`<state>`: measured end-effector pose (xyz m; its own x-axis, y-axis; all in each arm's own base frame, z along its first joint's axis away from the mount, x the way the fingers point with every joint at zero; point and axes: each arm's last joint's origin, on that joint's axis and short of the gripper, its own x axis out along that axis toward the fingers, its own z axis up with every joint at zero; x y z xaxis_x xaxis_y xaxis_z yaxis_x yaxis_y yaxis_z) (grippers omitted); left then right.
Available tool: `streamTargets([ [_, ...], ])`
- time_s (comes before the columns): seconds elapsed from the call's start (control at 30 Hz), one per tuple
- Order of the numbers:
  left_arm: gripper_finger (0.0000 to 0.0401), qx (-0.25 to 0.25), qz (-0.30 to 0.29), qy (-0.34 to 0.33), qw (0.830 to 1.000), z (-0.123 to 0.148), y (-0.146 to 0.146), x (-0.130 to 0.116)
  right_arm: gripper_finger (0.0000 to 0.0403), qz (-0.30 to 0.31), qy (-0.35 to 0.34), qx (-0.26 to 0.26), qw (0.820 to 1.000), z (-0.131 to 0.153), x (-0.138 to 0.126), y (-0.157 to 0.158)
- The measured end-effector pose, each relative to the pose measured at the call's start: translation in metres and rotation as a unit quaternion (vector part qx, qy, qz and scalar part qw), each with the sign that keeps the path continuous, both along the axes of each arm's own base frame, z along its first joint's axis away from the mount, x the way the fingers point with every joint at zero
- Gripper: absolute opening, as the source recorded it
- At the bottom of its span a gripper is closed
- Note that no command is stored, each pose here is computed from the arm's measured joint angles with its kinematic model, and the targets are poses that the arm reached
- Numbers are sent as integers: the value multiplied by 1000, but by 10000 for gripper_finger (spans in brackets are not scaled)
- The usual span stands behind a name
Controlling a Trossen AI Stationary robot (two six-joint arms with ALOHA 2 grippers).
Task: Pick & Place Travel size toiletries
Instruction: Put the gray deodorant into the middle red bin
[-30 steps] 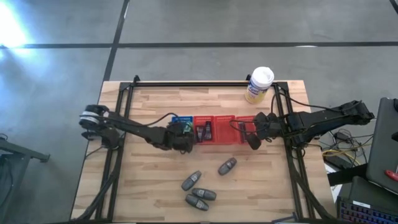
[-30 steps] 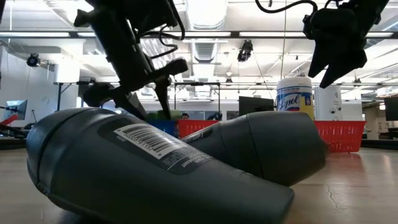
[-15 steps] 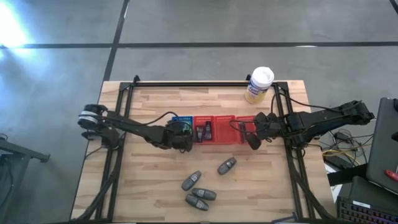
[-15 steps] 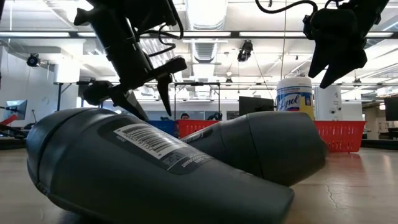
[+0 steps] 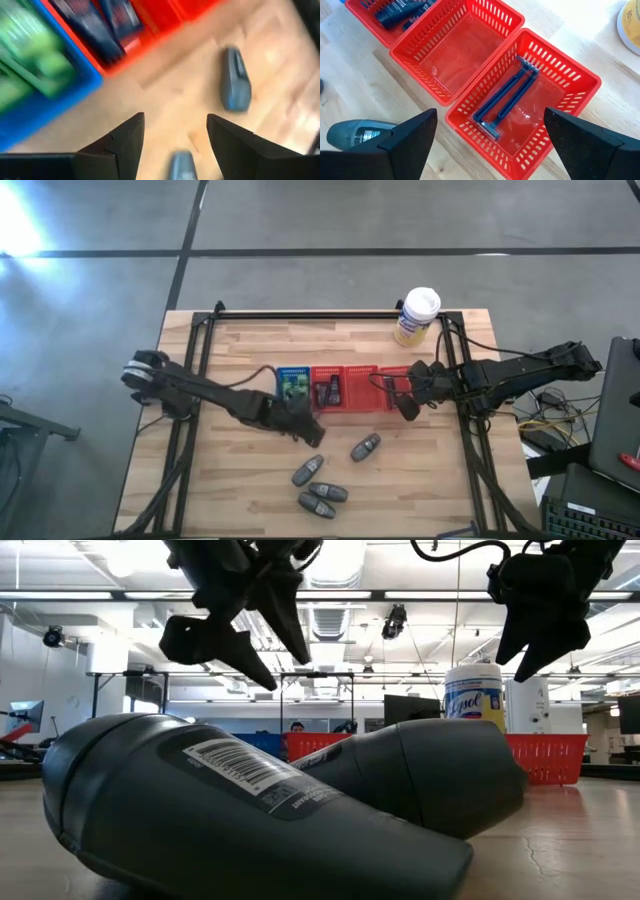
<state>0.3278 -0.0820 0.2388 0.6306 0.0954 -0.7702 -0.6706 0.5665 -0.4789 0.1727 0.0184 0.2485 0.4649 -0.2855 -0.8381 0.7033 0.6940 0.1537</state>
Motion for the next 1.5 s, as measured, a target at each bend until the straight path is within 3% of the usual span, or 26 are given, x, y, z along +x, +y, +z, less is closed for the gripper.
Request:
streamTargets([
  [0.17,218,-35,-17,26,999,-9,-35,13,364,0,-1,0,1000,0,0,0],
  [0.33,218,-31,-21,126,991,-20,-58,21,364,0,0,0,1000,0,0,0],
  [0.43,218,-26,-68,164,984,-20,-70,27,364,1,1,2,1000,0,0,0],
  [0.53,218,-21,-144,165,975,-20,-84,33,364,3,1,6,1000,-1,0,0],
  [0.6,218,-20,-161,170,972,-23,-91,34,364,6,2,11,1000,-1,0,1],
  [0.77,222,-53,-110,189,974,-33,-94,35,364,6,2,14,1000,-1,0,1],
  [0.93,257,-61,-93,195,975,-37,-94,36,364,8,3,14,1000,-1,0,1],
  [1.2,325,-38,-141,208,967,-48,-96,38,364,10,5,14,1000,-1,0,1],
  [1.5,326,-9,-177,231,957,-73,-99,44,364,13,9,12,1000,-3,0,1],
])
